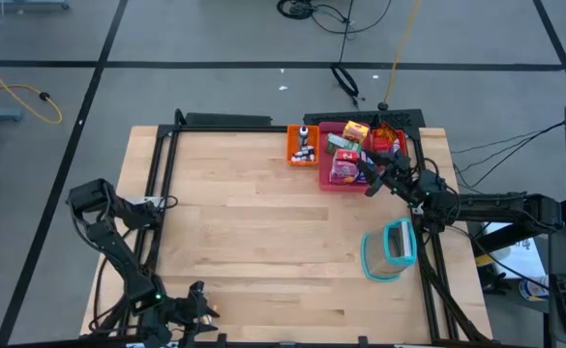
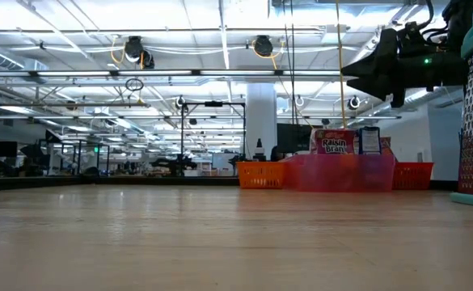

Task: Pick & Place Kitchen Items
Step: Put the large yellow food coloring bottle into the orange bin, then put the red food coloring bottle into the orange bin

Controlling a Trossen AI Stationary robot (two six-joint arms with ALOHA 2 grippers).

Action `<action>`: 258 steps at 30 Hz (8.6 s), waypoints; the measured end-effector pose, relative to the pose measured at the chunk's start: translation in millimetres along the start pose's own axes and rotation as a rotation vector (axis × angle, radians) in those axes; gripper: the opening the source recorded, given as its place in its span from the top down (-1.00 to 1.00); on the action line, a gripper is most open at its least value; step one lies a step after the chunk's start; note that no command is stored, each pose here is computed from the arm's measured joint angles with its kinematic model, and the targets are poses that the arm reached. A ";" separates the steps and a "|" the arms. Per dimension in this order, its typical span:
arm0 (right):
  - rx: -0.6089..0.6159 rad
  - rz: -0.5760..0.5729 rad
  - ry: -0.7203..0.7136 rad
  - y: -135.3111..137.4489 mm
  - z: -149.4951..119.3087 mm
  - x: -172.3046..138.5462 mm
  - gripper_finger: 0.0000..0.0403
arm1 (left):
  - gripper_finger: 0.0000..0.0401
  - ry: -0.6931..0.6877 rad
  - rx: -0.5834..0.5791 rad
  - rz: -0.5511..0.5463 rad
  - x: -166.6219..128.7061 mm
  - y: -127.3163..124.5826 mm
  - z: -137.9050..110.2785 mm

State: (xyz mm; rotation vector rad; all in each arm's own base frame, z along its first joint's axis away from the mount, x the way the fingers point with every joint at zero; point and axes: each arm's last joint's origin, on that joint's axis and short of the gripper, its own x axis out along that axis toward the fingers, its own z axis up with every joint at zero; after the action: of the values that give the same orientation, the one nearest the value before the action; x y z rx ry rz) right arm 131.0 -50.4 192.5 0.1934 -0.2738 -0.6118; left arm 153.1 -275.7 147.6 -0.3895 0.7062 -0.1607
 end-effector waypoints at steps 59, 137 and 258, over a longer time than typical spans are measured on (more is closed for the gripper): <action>-0.010 -0.006 0.028 -0.6 -2.8 0.0 -0.04 | 0.39 -0.433 0.341 0.378 -68.4 264.0 262.3; -0.053 -0.014 0.075 -1.3 -9.3 1.7 -0.04 | 0.19 -0.363 0.124 0.622 -1.6 471.6 334.1; -0.054 -0.014 0.078 -1.2 -9.9 2.2 -0.04 | 0.19 0.250 -0.214 0.167 -8.0 32.8 -26.0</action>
State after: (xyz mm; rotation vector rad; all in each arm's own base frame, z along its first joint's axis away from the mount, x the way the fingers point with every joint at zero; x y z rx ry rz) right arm 135.1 -51.7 183.2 0.1671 -0.1811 -0.6238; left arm 130.4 -251.1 121.2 -0.5178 1.0028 0.0261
